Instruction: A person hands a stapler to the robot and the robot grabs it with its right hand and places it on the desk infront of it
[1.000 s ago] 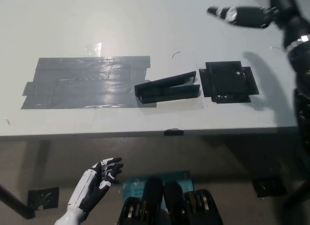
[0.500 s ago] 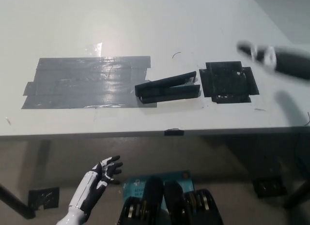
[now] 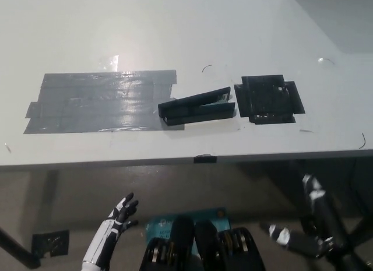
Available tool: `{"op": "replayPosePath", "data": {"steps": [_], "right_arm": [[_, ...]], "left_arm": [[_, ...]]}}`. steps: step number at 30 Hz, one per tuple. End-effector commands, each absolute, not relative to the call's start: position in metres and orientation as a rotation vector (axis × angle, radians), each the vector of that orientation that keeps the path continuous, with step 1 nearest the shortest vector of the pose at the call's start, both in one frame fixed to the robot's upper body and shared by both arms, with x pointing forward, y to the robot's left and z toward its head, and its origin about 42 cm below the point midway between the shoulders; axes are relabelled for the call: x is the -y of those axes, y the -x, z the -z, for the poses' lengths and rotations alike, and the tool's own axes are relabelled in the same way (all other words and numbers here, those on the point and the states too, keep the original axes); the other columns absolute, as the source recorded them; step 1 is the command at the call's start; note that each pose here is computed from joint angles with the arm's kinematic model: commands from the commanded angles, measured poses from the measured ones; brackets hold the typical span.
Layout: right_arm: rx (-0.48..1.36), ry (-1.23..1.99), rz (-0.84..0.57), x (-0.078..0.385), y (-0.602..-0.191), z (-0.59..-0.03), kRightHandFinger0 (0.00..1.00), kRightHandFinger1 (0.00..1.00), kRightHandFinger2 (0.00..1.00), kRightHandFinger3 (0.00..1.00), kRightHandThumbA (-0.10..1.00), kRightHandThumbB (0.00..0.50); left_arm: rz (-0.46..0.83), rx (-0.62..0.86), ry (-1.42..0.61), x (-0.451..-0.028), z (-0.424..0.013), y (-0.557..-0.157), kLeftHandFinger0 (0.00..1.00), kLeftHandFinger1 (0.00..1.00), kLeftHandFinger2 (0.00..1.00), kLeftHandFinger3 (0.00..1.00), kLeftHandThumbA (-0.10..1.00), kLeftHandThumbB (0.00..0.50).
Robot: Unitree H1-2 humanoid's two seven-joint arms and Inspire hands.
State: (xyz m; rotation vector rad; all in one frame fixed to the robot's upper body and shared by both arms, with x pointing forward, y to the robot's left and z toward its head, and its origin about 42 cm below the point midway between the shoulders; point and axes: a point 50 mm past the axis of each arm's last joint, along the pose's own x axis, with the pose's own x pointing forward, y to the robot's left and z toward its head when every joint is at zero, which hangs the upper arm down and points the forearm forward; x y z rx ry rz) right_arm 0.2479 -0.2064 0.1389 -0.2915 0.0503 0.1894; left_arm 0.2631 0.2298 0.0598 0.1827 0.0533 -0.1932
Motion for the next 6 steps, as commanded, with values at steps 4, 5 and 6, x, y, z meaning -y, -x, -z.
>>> {"op": "replayPosePath", "data": {"steps": [4, 5, 6], "right_arm": [[0.01, 0.251, -0.216, 0.1971, -0.2604, -0.1024, 1.0, 1.0, 1.0, 1.0, 0.88, 0.224], [0.01, 0.25, -0.219, 0.1963, -0.2602, -0.1016, 1.0, 1.0, 1.0, 1.0, 0.9, 0.221], [0.01, 0.25, -0.219, 0.1963, -0.2602, -0.1016, 1.0, 1.0, 1.0, 1.0, 0.9, 0.221]], "left_arm": [[0.161, 0.042, -0.15, -0.2324, -0.0708, -0.2655, 0.91, 1.0, 1.0, 1.0, 1.0, 0.474], [0.161, 0.041, -0.146, -0.2331, -0.07, -0.2654, 0.91, 1.0, 1.0, 1.0, 1.0, 0.474], [0.161, 0.041, -0.146, -0.2331, -0.07, -0.2654, 0.91, 1.0, 1.0, 1.0, 1.0, 0.474]]}}
